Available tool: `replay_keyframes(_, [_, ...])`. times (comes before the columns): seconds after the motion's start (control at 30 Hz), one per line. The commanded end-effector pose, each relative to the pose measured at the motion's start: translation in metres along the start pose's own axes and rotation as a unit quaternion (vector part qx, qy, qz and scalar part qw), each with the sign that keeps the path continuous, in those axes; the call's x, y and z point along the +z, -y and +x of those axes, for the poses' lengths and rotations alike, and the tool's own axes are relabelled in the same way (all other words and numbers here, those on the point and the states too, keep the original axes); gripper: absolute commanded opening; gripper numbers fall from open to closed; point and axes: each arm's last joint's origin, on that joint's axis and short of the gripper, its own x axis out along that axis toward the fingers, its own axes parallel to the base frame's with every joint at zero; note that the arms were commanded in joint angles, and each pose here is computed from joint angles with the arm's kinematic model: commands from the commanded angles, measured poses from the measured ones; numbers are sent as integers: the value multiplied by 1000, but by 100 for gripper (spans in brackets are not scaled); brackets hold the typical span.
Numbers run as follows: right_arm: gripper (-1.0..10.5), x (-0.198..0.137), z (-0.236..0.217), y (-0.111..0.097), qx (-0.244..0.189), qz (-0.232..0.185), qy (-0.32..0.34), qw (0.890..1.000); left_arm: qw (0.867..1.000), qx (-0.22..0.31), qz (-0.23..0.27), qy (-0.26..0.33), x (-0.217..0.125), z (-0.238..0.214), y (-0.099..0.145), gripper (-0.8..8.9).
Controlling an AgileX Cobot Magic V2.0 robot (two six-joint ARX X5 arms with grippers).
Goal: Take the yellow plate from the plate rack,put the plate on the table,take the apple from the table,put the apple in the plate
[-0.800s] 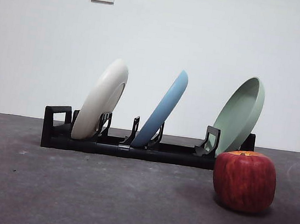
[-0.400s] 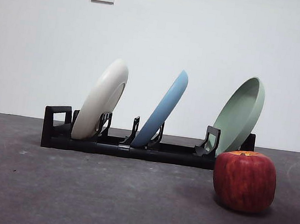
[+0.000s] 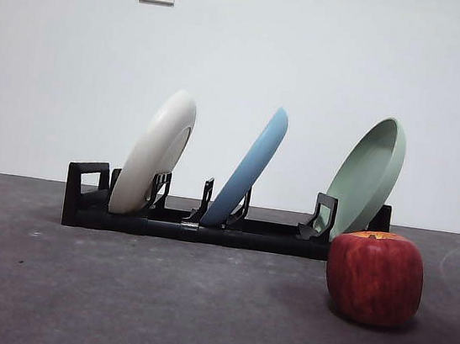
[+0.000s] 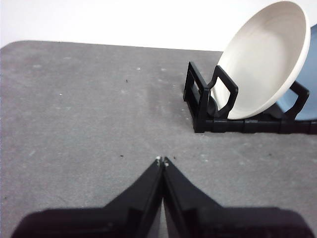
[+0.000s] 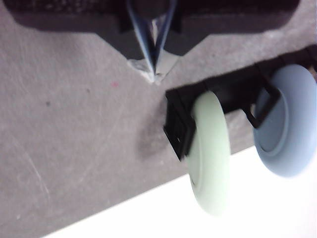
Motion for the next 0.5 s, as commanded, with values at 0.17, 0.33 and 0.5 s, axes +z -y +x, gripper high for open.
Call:
replay_keyframes(0.17, [-11,38,0,-14,0,4,-3,1000,999,-30,-35,17,40,-7,6,-7])
replay_keyframes(0.33, [-11,70,8,-27,0,-23,-35,999,999,-30,-39,17,76,-3,10,-7])
replay_keyframes(0.5, [-11,95,25,-39,52,-31,-76,995,998,-44,-39,-3,111,11,13,-7])
